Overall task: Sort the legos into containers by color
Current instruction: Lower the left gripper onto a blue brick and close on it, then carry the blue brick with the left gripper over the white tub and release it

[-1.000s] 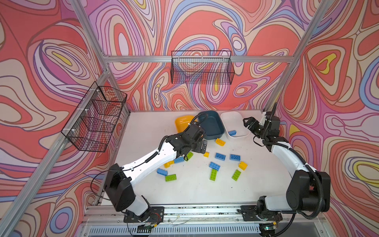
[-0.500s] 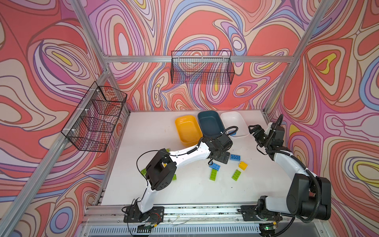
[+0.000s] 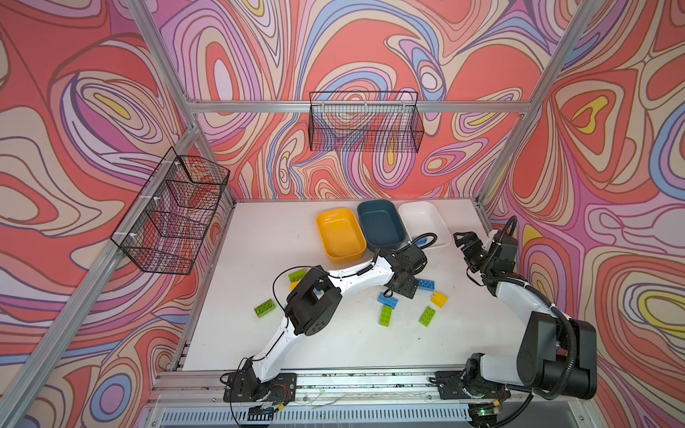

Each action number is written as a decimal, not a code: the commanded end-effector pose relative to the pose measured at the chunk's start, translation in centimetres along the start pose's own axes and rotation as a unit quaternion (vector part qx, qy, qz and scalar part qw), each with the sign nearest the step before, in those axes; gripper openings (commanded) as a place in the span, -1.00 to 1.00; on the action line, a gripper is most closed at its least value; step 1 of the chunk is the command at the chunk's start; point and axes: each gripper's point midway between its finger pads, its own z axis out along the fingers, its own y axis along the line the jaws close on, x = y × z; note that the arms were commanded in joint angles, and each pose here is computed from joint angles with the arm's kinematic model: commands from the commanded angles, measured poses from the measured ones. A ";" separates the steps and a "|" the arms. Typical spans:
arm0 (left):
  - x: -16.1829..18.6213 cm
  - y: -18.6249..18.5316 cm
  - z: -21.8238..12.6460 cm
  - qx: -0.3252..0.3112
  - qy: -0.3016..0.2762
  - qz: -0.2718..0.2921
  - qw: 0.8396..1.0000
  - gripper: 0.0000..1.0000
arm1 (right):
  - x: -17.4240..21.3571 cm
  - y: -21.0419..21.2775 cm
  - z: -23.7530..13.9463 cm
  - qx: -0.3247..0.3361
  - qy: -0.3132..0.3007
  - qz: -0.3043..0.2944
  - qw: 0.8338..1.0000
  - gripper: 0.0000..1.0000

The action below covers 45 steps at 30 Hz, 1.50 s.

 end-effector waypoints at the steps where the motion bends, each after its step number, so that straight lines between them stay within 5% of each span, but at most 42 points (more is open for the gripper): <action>1: 1.0 0.1 0.9 -0.010 0.028 0.019 0.999 0.77 | 0.3 -0.4 0.3 -0.002 0.000 0.005 1.000 0.91; 20: 0.1 0.8 3.2 -0.036 0.023 0.035 0.998 0.47 | 0.7 -0.8 0.6 -0.004 0.006 0.006 1.000 0.90; 31: -1.0 0.6 2.8 -0.035 0.008 0.041 0.999 0.12 | 1.1 -0.9 0.7 -0.008 0.011 0.008 1.000 0.90; 45: -7.6 0.4 -5.6 0.029 -0.088 0.042 0.995 0.10 | 2.4 -0.8 0.6 -0.019 0.025 0.025 0.999 0.90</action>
